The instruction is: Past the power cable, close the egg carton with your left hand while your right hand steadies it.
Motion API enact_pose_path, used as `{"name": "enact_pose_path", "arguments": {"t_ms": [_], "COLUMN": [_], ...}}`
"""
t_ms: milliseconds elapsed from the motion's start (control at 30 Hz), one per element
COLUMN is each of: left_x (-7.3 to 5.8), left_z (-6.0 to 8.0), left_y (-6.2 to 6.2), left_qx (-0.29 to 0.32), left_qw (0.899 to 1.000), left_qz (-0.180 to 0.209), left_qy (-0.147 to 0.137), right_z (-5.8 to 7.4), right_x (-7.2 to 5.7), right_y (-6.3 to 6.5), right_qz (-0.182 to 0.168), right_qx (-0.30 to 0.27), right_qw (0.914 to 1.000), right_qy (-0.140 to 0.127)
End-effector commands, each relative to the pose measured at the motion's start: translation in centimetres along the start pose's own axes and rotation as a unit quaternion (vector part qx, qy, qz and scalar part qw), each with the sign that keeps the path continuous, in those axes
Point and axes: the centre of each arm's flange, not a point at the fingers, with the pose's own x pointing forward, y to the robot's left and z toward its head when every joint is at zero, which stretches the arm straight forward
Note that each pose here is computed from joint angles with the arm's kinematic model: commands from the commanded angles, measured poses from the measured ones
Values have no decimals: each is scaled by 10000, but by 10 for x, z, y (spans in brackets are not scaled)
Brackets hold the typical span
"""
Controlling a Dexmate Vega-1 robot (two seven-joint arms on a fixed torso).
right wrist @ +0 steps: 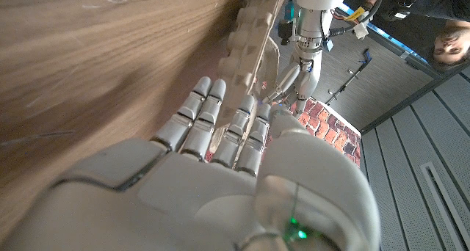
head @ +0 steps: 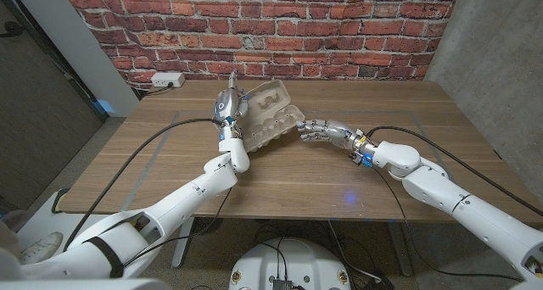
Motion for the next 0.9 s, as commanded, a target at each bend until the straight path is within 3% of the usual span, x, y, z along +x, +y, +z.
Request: {"name": "enact_pose_path", "arguments": {"t_ms": [33, 233, 333, 467, 567, 667, 733, 900], "left_x": [-3, -4, -5, -7, -8, -8, -9, -9], "left_z": [-1, -1, -1, 0, 1, 1, 2, 2], "left_y": [-2, -3, -3, -4, -3, -3, -3, -3], "left_qx": [-1, 0, 13, -13, -18, -21, -24, -32], "left_qw": [10000, 9999, 9999, 9999, 9999, 9999, 9999, 9999], "left_qz": [-81, -120, -124, -147, -132, -138, -128, -130], "left_qy": [-37, -66, -27, -71, -66, -62, -45, -33], "right_z": [10, 14, 16, 8, 12, 9, 1, 2], "right_x": [-8, -10, -6, 0, 4, 11, 12, 14], "right_y": [-5, -9, -9, -4, -1, 1, 2, 2], "right_qz": [-446, -542, -384, -139, 19, 318, 339, 422], "right_qx": [-39, -145, -195, -113, -181, -189, -55, -170], "right_qw": [9986, 9979, 9985, 9996, 9995, 9993, 9994, 9989], "right_qy": [-281, -323, -343, -238, -269, -73, 10, 78]}}
